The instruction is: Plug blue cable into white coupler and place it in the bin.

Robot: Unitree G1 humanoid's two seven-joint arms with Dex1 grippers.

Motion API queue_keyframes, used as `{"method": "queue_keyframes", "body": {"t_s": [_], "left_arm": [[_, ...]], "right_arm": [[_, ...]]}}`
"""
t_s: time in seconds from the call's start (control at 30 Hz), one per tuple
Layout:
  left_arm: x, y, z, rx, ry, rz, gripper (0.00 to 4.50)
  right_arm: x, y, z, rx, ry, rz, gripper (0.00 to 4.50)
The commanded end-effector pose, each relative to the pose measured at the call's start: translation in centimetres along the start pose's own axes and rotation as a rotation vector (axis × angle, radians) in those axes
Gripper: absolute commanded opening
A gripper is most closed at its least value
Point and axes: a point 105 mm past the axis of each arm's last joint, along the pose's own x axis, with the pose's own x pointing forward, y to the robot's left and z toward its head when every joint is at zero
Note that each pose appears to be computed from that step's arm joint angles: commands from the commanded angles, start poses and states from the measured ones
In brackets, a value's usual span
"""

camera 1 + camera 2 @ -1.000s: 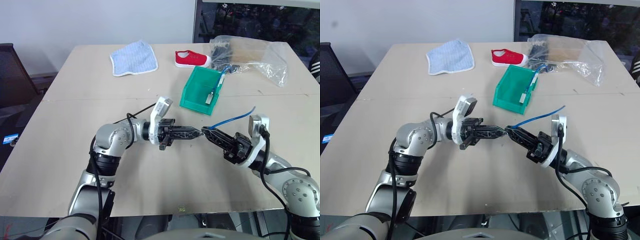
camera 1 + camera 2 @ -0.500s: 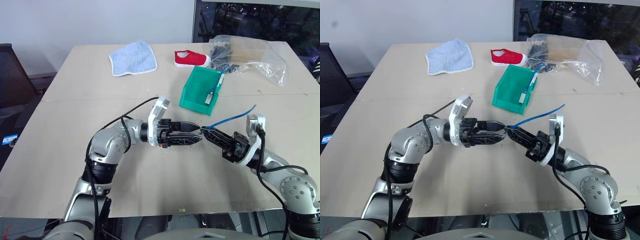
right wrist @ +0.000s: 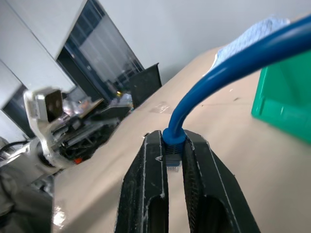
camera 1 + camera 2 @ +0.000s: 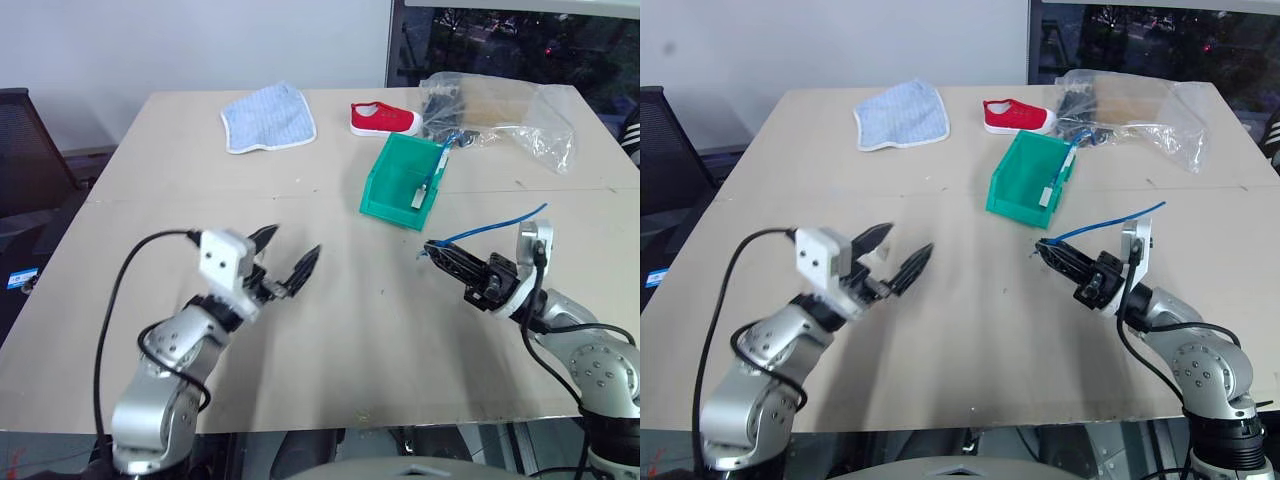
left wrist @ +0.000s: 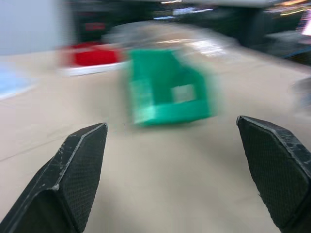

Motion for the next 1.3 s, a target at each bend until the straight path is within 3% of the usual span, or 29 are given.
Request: {"method": "queue_keyframes", "body": {"t_s": [0.03,0.2,0.57,0.67,0.9,0.97,1.07,1.17,1.3], "left_arm": [[-0.9,2.9,-0.9,0.084,0.023,0.170,4.37],[0.2,4.5,-3.3,0.087,0.082,0.239,4.37],[3.9,3.8,-6.3,0.040,0.127,0.209,4.37],[4.6,3.9,-6.4,0.055,0.115,0.217,3.53],[5.0,3.6,-6.7,0.058,0.111,0.188,0.55],[5.4,3.2,-6.5,0.047,0.100,0.140,0.56],[7.2,0.0,-5.8,0.030,0.074,-0.117,0.56],[8.2,-6.3,-4.9,0.060,0.079,-0.628,0.56],[8.7,-10.0,-3.9,0.148,0.088,-1.063,0.56]], "right_arm": [[0.6,1.2,0.6,-0.064,-0.002,0.068,0.00],[0.9,1.0,0.2,-0.096,0.031,0.075,0.00],[1.0,1.0,0.5,-0.107,0.017,0.050,0.00],[1.0,1.1,0.4,-0.107,0.018,0.044,0.00],[0.9,1.0,0.5,-0.110,0.019,0.031,0.00],[1.0,1.1,0.5,-0.115,0.018,0.028,0.00],[1.2,1.1,0.9,-0.144,0.022,0.043,0.00],[2.1,1.1,1.0,-0.220,0.079,0.088,0.00],[3.3,0.8,-0.1,-0.383,0.202,0.160,0.00]]}}
